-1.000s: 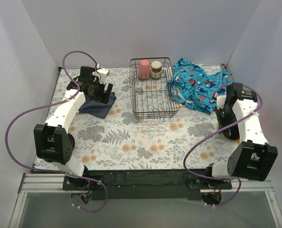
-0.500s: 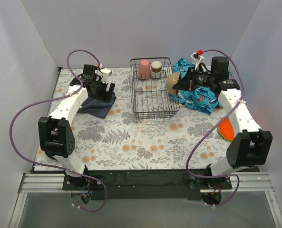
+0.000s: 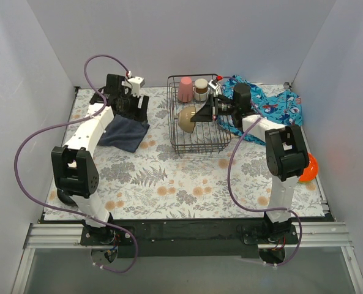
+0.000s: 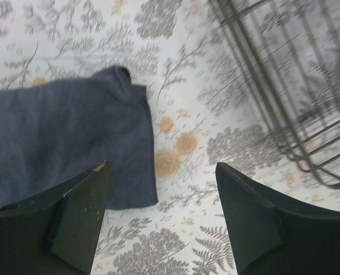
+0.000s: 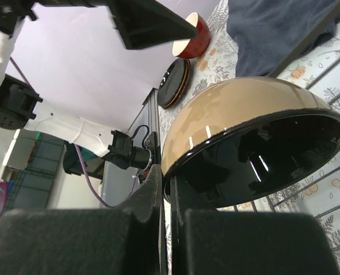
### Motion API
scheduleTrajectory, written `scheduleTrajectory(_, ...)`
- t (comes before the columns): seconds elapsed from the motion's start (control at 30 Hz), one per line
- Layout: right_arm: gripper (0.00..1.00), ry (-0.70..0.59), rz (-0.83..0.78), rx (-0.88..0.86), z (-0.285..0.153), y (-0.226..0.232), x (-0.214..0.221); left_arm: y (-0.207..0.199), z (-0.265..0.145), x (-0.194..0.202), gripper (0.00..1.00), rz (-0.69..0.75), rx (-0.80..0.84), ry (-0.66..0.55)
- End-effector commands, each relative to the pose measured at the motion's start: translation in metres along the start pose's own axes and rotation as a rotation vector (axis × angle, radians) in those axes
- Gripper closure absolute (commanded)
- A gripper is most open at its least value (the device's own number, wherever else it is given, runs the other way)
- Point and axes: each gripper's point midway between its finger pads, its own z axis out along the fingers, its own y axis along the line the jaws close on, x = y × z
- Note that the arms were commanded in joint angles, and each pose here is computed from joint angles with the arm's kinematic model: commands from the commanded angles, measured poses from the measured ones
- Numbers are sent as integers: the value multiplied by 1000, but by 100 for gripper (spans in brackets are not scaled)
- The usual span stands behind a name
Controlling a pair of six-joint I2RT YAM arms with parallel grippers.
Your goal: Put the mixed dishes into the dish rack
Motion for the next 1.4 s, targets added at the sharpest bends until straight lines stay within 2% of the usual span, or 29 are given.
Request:
scheduleTrajectory(0.0, 99, -39, -122, -46, -2, 15, -22, -36, 1, -45, 31, -16, 171, -100)
scheduleTrajectory(0.17, 99, -26, -52, -34, 1, -14, -11, -65, 24, -67, 33, 5, 246, -104)
scheduleTrajectory(0.5, 99, 3, 17, -29, 21, -51, -5, -104, 61, -69, 34, 19, 302, -75)
scheduleTrajectory(0.77, 98, 11, 133, 46, 14, -80, 11, -105, 74, -65, 34, 27, 283, -53)
scheduleTrajectory(0.93, 78, 4, 113, 164, -3, -94, 6, -102, 76, -62, 34, 38, 271, -47)
scheduleTrajectory(0.97, 72, -1, 15, 190, -8, -94, -5, -102, 77, -62, 34, 38, 269, -50)
scheduleTrajectory(1.0, 70, 14, 71, 268, -15, -104, 2, -102, 78, -61, 34, 38, 268, -47)
scheduleTrajectory(1.07, 64, 32, -40, 337, -24, -108, -9, -101, 80, -59, 34, 37, 267, -44)
scheduleTrajectory(1.1, 62, 57, 1, 427, -32, -117, -3, -101, 81, -59, 34, 35, 267, -44)
scheduleTrajectory(1.2, 58, 111, -62, 565, -49, -124, -5, -103, 84, -58, 34, 30, 276, -45)
scheduleTrajectory(1.37, 53, 155, -118, 698, -69, -123, -10, -104, 83, -65, 34, 19, 280, -65)
